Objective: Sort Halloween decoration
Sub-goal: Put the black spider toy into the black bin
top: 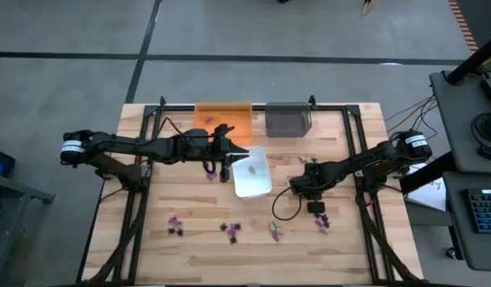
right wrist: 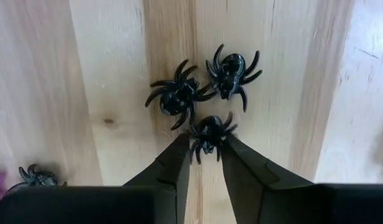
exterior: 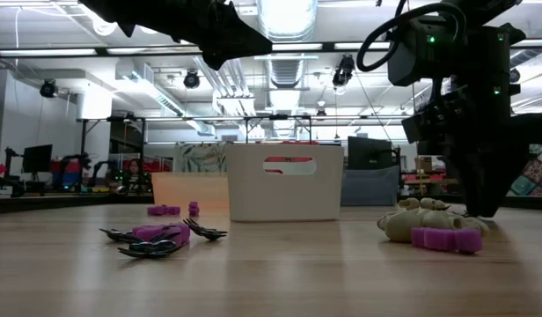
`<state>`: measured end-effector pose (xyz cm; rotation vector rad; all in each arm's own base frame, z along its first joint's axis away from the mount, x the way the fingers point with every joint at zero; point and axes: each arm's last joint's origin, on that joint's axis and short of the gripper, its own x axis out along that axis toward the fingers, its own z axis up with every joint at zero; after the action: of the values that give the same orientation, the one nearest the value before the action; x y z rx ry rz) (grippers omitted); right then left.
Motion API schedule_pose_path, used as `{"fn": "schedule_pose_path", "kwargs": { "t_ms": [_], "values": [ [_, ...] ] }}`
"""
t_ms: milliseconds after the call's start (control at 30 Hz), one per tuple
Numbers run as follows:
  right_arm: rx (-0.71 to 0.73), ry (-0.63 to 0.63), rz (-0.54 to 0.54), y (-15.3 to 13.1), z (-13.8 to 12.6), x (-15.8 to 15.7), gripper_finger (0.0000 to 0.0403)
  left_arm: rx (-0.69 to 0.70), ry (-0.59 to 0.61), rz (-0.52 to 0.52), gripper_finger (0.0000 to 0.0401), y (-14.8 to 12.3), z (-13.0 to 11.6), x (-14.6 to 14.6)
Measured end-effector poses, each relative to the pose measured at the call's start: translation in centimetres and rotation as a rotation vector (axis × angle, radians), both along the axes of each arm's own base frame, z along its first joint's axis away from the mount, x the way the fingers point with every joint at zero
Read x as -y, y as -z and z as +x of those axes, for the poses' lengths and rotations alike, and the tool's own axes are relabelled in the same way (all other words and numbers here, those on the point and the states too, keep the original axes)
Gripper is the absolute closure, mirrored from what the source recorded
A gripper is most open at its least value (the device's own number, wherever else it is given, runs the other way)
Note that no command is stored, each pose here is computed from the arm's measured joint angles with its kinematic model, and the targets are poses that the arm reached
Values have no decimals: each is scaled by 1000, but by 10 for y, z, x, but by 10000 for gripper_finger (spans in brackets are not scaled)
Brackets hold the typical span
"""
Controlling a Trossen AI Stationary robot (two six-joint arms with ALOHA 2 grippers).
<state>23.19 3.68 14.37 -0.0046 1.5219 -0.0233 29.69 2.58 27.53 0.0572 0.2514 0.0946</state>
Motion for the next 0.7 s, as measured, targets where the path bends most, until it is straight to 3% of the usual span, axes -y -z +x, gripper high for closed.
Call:
{"fn": "schedule_pose_path", "kwargs": {
  "t_ms": [467, 700],
  "values": [
    [7, 13, 5, -4, -1, 0, 371, 1, 1, 3, 360, 0, 0, 0],
    [4, 90, 66, -11, -5, -1, 389, 13, 7, 3, 360, -1, 1, 2]
  ]
}}
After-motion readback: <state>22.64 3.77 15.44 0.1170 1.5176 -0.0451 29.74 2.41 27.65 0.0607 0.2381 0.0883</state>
